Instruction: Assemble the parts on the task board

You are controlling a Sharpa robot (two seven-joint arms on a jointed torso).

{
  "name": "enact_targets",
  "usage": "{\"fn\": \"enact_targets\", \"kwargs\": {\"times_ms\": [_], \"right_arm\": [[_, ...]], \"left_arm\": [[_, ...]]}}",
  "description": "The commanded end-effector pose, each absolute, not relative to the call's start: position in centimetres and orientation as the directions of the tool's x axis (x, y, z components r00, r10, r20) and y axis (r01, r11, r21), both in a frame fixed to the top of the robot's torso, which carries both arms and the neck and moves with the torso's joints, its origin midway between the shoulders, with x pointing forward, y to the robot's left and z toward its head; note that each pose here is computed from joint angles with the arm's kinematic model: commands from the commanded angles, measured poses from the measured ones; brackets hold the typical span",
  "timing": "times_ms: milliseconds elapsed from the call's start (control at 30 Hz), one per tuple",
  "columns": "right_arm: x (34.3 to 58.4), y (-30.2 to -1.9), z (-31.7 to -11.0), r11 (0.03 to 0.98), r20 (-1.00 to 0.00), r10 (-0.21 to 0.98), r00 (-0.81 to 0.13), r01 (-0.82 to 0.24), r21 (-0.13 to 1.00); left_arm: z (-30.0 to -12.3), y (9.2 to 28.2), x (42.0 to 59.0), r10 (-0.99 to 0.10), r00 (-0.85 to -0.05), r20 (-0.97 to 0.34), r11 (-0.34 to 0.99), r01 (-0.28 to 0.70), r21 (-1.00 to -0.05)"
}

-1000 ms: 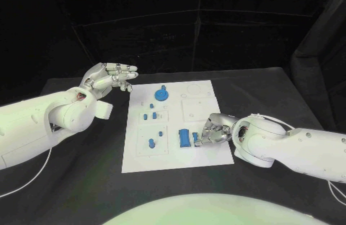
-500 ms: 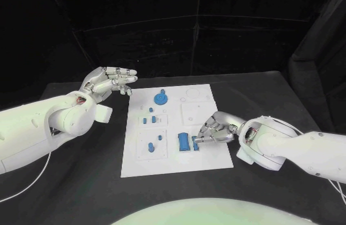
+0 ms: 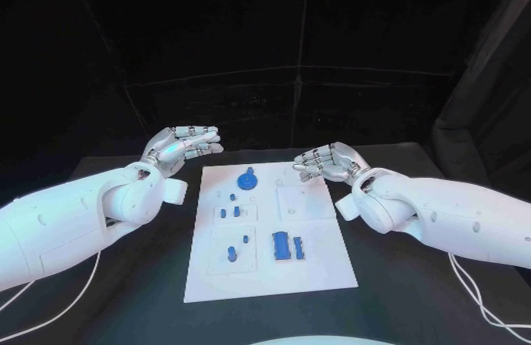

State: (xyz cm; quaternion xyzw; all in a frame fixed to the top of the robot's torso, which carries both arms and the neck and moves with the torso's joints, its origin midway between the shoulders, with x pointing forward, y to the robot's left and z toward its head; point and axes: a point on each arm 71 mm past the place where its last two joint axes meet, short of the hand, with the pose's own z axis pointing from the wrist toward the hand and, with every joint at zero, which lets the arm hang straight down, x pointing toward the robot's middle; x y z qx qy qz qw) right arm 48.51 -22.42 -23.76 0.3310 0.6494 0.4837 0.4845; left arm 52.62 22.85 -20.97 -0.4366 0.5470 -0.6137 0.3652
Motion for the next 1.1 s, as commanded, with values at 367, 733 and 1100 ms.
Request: {"fn": "enact_targets", "kwargs": {"times_ms": [367,733,1100], "right_arm": [[53.6,-21.1,-24.4,0.117,-0.133,0.960,-0.244,-0.080,0.990],[53.0,-20.8,-24.5,0.140,-0.149,0.969,-0.195,-0.059,0.988],[48.6,-19.7,-23.2,0.029,-0.031,0.997,-0.074,-0.027,0.999]], "left_arm": [[-22.8,22.0,54.5,-0.960,-0.214,0.180,-0.183,-0.006,-0.983],[-23.3,21.4,53.8,-0.963,-0.219,0.155,-0.152,-0.030,-0.988],[-23.3,20.1,49.7,-0.992,-0.106,0.073,-0.071,-0.019,-0.997]]}}
